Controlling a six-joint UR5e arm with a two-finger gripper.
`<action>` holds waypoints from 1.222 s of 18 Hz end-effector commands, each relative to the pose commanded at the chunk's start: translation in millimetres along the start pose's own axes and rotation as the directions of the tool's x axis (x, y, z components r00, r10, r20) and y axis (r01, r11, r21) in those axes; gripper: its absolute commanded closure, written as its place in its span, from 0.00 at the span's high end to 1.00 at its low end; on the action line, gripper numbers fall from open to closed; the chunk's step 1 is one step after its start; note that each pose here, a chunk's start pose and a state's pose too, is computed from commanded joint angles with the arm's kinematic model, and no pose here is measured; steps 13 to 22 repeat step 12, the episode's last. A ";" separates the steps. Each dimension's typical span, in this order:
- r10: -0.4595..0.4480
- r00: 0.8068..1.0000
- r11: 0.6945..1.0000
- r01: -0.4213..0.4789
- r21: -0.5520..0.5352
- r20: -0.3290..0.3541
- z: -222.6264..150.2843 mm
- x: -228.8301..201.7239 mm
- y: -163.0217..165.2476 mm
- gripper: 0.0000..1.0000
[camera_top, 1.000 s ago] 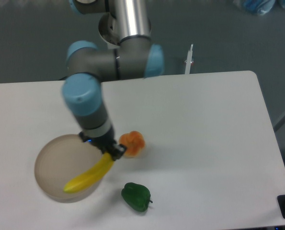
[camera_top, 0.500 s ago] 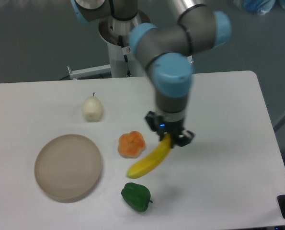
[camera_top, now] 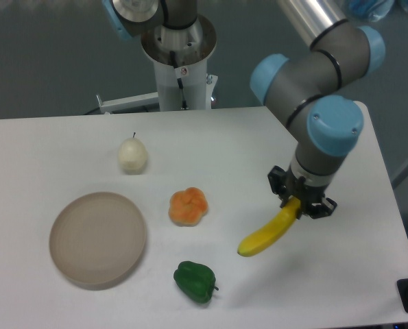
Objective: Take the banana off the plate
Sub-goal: 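Hold the banana raised above the table beside the pepper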
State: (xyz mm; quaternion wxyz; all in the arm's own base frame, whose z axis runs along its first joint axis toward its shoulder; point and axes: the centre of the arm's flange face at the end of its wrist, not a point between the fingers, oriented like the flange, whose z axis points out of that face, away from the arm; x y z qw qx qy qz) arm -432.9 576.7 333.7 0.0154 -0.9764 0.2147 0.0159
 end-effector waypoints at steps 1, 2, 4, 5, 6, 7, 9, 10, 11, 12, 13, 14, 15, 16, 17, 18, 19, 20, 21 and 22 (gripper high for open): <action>0.011 1.000 1.000 -0.011 -0.004 0.001 3.5 -4.6 0.2 0.03; 0.043 0.999 0.999 -0.043 -0.005 0.000 4.6 -4.9 0.1 0.03; 0.087 0.996 0.996 -0.087 -0.006 -0.006 9.4 -6.7 0.8 0.03; 0.080 0.997 0.997 -0.080 -0.007 -0.006 10.9 -12.3 7.0 0.03; 0.074 0.997 0.997 -0.074 -0.006 -0.003 12.1 -19.0 10.8 0.03; 0.072 0.997 0.997 -0.072 -0.006 0.000 11.9 -21.7 11.2 0.03; 0.074 0.997 0.997 -0.074 -0.006 0.000 11.7 -22.4 11.0 0.03; 0.074 0.997 0.997 -0.074 -0.005 0.001 11.5 -22.5 11.0 0.03; 0.074 0.997 0.997 -0.074 -0.006 0.000 12.6 -22.7 11.0 0.03; 0.074 0.997 0.997 -0.074 -0.006 0.000 12.6 -22.7 11.0 0.03; 0.074 0.997 0.997 -0.074 -0.006 0.000 12.6 -22.7 11.0 0.03; 0.074 0.997 0.997 -0.074 -0.006 0.000 12.6 -22.7 11.0 0.03; 0.074 0.997 0.997 -0.074 -0.006 0.000 12.6 -22.7 11.0 0.03; 0.074 0.997 0.997 -0.074 -0.006 0.000 12.6 -22.7 11.0 0.03; 0.074 0.997 0.997 -0.074 -0.006 0.000 12.6 -22.7 11.0 0.03; 0.074 0.997 0.997 -0.074 -0.006 0.000 12.6 -22.7 11.0 0.03; 0.074 0.997 0.997 -0.074 -0.006 0.000 12.6 -22.7 11.0 0.03; 0.074 0.997 0.997 -0.074 -0.006 0.000 12.6 -22.7 11.0 0.03; 0.074 0.997 0.997 -0.074 -0.006 0.000 12.6 -22.7 11.0 0.03; 0.074 0.997 0.997 -0.074 -0.006 0.000 12.6 -22.7 11.0 0.03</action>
